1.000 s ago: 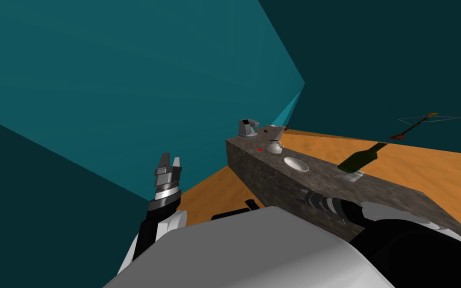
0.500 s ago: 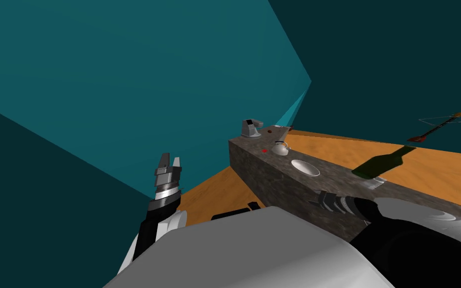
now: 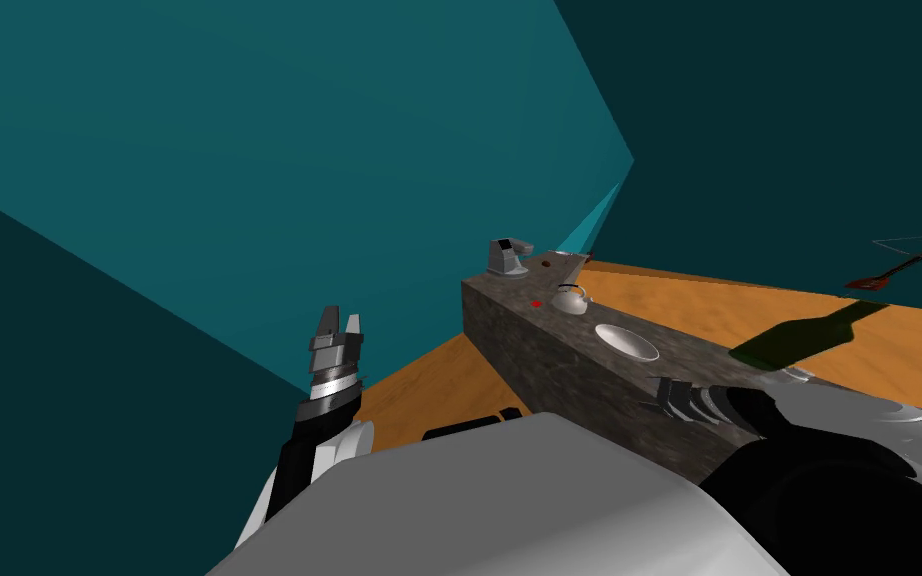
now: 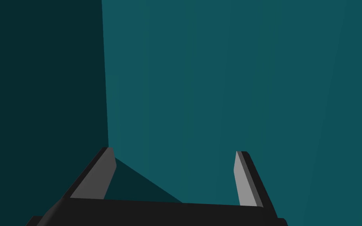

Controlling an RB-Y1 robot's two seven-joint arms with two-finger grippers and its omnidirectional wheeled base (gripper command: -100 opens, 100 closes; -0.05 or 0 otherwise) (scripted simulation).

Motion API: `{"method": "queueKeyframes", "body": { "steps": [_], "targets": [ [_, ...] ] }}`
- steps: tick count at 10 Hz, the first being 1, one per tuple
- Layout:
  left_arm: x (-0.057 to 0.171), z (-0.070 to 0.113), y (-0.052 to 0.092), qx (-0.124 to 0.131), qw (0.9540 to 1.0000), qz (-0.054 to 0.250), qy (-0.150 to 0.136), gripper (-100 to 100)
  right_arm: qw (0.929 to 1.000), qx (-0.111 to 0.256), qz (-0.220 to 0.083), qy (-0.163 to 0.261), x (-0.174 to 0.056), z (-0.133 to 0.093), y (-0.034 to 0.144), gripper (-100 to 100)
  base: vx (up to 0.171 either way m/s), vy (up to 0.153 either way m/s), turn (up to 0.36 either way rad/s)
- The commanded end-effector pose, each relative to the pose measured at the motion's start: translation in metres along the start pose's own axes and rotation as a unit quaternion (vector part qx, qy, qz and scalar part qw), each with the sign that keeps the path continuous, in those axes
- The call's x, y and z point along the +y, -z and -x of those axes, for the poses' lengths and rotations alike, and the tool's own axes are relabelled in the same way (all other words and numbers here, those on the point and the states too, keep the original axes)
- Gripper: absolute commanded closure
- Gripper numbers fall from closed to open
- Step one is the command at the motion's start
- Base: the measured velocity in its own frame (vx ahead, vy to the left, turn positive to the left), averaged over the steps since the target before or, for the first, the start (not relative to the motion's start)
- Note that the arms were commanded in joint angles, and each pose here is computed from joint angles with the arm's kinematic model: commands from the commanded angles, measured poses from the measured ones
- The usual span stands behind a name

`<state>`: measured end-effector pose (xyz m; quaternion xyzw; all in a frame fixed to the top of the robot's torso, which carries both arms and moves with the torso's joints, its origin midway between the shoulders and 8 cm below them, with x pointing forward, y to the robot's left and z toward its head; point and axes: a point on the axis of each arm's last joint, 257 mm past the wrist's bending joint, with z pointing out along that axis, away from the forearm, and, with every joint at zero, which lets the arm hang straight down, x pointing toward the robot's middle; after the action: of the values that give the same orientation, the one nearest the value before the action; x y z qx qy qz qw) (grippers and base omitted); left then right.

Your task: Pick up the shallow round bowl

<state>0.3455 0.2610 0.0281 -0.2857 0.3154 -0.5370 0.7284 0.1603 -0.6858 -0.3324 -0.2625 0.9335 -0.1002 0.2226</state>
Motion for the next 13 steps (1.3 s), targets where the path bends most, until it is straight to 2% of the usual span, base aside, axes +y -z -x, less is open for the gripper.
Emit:
{"method": "queueKeyframes", "body": {
  "steps": [1, 2, 3, 5, 7, 8, 9, 10, 11, 12, 13],
  "targets": [
    [0.0, 0.0, 0.0, 0.0, 1.0, 0.0, 0.0, 0, 0.9998, 0.013, -0.006, 0.011, -0.009, -0.009, 0.005, -100, 0.043, 0.025, 0.05],
    [0.0, 0.0, 0.0, 0.0, 1.0, 0.0, 0.0, 0, 0.9986, 0.039, -0.016, 0.031, -0.026, -0.021, 0.016, -100, 0.059, 0.028, 0.074],
    [0.0, 0.0, 0.0, 0.0, 1.0, 0.0, 0.0, 0, 0.9986, 0.039, -0.016, 0.031, -0.026, -0.021, 0.016, -100, 0.057, 0.026, 0.034],
    [0.0, 0.0, 0.0, 0.0, 1.0, 0.0, 0.0, 0, 0.994, 0.083, -0.03, 0.064, -0.051, -0.04, 0.036, -100, 0.077, 0.026, 0.09],
    [0.0, 0.0, 0.0, 0.0, 1.0, 0.0, 0.0, 0, 0.9886, 0.119, -0.034, 0.086, -0.064, -0.058, 0.051, -100, 0.131, -0.016, 0.116],
    [0.0, 0.0, 0.0, 0.0, 1.0, 0.0, 0.0, 0, 0.9843, 0.144, -0.031, 0.098, -0.066, -0.074, 0.059, -100, 0.156, -0.073, 0.165],
    [0.0, 0.0, 0.0, 0.0, 1.0, 0.0, 0.0, 0, 0.9829, 0.152, -0.028, 0.1, -0.064, -0.082, 0.061, -100, 0.188, -0.085, 0.115],
    [0.0, 0.0, 0.0, 0.0, 1.0, 0.0, 0.0, 0, 0.9818, 0.162, -0.016, 0.098, -0.051, -0.095, 0.061, -100, 0.168, -0.091, 0.084],
    [0.0, 0.0, 0.0, 0.0, 1.0, 0.0, 0.0, 0, 0.9828, 0.155, -0.021, 0.099, -0.056, -0.086, 0.059, -100, 0.067, -0.043, 0.025],
    [0.0, 0.0, 0.0, 0.0, 1.0, 0.0, 0.0, 0, 0.9826, 0.156, -0.021, 0.099, -0.055, -0.086, 0.059, 0, 0.014, -0.008, 0.002],
    [0.0, 0.0, 0.0, 0.0, 1.0, 0.0, 0.0, 0, 0.9829, 0.157, -0.023, 0.094, -0.047, -0.096, 0.054, -100, 0.019, -0.027, 0.062]
  ]
}}
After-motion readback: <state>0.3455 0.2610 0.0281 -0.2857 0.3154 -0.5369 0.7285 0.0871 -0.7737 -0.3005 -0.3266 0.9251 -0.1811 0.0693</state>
